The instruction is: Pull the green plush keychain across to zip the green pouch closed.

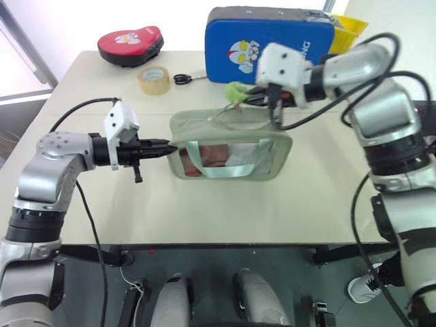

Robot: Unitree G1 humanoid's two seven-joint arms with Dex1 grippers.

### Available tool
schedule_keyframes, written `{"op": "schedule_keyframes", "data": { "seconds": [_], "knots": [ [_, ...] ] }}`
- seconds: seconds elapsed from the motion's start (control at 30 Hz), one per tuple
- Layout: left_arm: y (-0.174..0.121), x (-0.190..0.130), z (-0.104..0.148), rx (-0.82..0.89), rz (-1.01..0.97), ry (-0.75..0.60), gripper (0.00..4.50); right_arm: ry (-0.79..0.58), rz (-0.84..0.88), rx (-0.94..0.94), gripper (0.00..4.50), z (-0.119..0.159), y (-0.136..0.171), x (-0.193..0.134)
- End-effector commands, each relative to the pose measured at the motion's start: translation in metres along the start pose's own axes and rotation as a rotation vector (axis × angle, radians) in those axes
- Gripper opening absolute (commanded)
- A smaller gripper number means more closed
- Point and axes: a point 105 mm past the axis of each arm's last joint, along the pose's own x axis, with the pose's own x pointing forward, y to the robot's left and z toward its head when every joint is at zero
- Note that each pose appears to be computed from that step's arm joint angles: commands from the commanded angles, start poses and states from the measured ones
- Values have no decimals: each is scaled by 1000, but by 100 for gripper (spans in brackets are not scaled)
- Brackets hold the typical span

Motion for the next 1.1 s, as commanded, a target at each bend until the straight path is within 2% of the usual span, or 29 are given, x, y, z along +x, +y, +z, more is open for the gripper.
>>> {"op": "schedule_keyframes", "data": {
  "seconds": [0.03, 0.23, 0.27, 0.37, 0.5, 0.6, 0.8, 0.97, 1.1],
  "knots": [
    [3, -8, -1, 0, 26, 19, 0, 156, -188, 18, 3, -36, -24, -59],
    [4, -8, -3, -9, 38, 18, 0, 407, -231, 95, 3, -99, 2, -112],
    [4, -8, -3, -11, 38, 18, 0, 439, -227, 106, 3, -107, 8, -114],
    [4, -7, -3, -15, 38, 18, 0, 462, -115, 168, 3, -126, 53, -88],
    [6, -4, -1, -16, 38, 11, 0, 389, -129, 299, 3, -128, 76, -42],
    [6, -4, 0, -14, 42, 10, 0, 310, -105, 377, 3, -114, 86, -18],
    [6, -7, 0, -15, 52, 14, 0, 328, -22, 358, 3, -113, 107, -9],
    [4, -6, -1, -17, 52, 9, 0, 307, 4, 370, 3, -108, 106, -8],
    [2, -5, 0, -13, 46, 3, 0, 239, -22, 412, 156, -97, 89, -18]
  ]
}}
